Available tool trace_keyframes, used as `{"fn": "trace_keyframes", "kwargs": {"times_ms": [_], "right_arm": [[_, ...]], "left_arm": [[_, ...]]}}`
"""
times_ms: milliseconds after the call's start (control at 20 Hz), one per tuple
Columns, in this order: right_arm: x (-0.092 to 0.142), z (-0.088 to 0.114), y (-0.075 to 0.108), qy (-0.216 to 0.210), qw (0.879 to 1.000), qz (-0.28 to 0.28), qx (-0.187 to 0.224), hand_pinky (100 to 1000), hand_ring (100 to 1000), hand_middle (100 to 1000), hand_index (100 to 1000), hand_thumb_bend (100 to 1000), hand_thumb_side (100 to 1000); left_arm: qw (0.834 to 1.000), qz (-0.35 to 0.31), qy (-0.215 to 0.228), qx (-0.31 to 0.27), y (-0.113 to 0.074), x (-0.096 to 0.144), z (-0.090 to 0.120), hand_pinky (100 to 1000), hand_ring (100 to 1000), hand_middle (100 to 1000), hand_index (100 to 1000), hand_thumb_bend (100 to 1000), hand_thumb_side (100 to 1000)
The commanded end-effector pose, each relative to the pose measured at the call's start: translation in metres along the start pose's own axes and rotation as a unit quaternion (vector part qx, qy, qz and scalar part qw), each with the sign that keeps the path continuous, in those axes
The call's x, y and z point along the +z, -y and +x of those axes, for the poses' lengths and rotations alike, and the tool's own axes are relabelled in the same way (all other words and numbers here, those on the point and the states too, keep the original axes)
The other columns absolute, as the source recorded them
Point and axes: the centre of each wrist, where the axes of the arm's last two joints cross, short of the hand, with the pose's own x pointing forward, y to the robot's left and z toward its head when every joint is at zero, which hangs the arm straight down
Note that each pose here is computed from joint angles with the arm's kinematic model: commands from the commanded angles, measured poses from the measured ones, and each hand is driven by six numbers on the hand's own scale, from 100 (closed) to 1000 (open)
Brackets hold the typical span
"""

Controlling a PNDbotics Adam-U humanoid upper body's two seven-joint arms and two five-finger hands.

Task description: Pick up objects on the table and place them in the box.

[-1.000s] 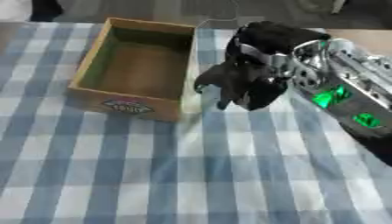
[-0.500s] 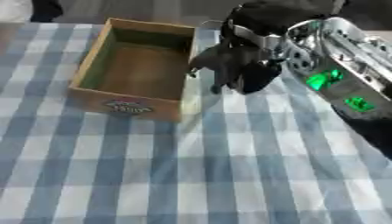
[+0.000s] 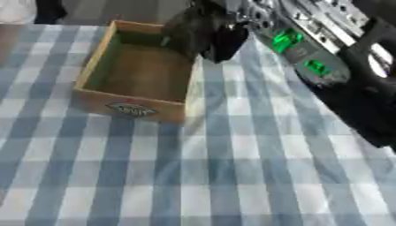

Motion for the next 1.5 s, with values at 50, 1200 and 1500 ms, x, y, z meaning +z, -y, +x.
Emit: {"fn": "trace_keyframes", "kwargs": {"times_ms": [50, 1200, 1500], "right_arm": [[-0.012, 0.005, 0.013, -0.024, 1.000, 0.003, -0.005, 782, 789, 386, 437, 100, 126], [-0.112, 0.029, -0.045, -0.067, 0.996, 0.037, -0.050, 764, 783, 379, 440, 100, 101], [-0.129, 0.030, -0.076, -0.058, 0.996, 0.056, -0.046, 776, 810, 490, 545, 100, 100]], "left_arm": [[1.000, -0.005, 0.016, 0.006, 0.001, -0.005, 0.007, 810, 630, 660, 802, 100, 674], [0.999, -0.015, 0.021, 0.029, 0.009, -0.009, 0.011, 811, 627, 658, 800, 100, 674], [0.999, -0.015, 0.020, 0.031, 0.010, -0.009, 0.011, 811, 627, 658, 799, 100, 673]]}}
